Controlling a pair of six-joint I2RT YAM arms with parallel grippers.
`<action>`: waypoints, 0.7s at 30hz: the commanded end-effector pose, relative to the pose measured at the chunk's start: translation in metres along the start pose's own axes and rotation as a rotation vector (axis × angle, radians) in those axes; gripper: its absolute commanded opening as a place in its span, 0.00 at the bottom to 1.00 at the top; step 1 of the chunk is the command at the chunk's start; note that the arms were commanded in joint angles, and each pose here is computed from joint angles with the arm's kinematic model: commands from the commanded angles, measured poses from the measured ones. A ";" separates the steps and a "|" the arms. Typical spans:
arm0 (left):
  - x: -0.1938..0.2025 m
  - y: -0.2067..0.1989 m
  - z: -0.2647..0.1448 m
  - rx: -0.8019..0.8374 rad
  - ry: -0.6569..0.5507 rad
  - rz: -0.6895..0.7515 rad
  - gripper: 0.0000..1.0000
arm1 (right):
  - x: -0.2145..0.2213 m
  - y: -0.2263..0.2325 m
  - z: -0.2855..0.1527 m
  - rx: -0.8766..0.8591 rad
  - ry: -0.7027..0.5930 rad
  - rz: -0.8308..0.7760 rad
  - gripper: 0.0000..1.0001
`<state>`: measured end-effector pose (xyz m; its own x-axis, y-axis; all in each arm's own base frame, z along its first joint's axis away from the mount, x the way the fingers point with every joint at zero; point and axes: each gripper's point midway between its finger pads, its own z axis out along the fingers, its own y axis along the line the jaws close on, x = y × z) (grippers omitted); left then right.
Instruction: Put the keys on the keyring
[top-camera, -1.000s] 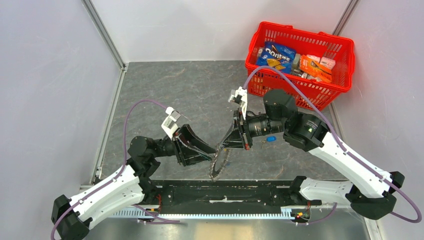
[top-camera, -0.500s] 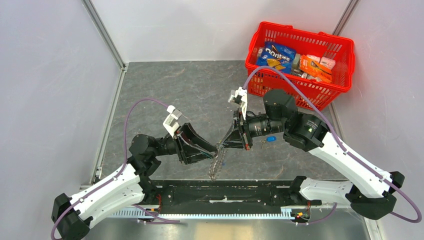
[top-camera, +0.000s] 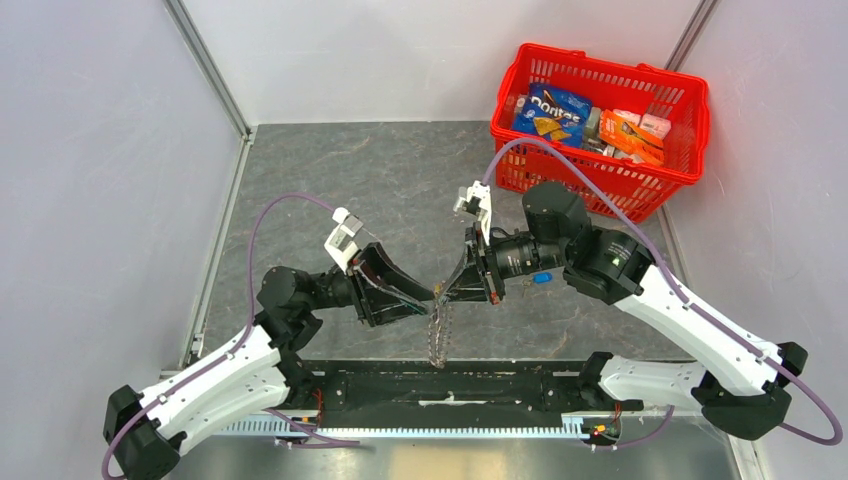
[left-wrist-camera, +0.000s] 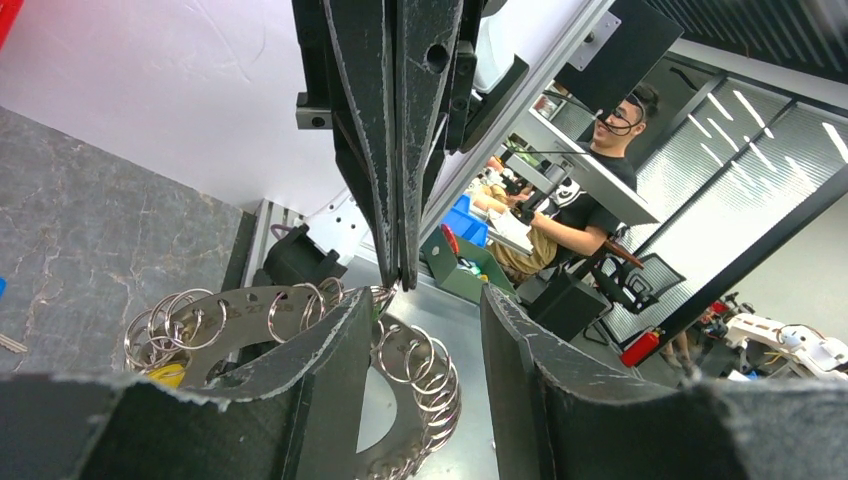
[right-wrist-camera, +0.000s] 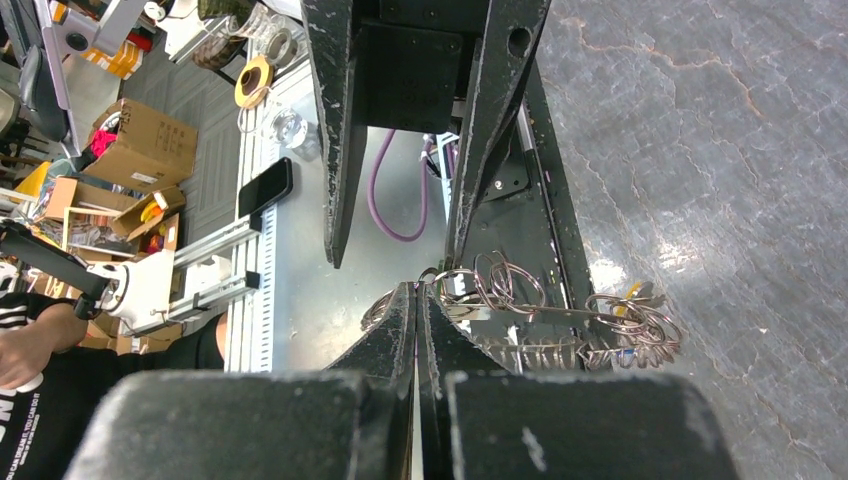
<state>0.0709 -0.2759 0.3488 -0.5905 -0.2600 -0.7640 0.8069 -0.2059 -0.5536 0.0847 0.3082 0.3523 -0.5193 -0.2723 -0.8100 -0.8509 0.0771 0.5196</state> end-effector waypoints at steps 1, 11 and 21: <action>-0.017 -0.019 0.005 0.061 -0.035 0.068 0.51 | -0.010 0.013 -0.006 -0.043 -0.051 -0.069 0.00; -0.013 -0.015 0.008 0.075 -0.027 0.048 0.51 | -0.013 0.013 -0.006 -0.040 -0.060 -0.061 0.00; -0.013 -0.016 0.012 0.112 -0.017 0.033 0.51 | -0.013 0.008 -0.003 -0.021 -0.063 -0.048 0.00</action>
<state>0.0775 -0.2845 0.3485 -0.5865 -0.2643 -0.7656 0.8094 -0.2260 -0.5421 0.0847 0.3081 0.3471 -0.5262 -0.2793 -0.8032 -0.8466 0.0833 0.5257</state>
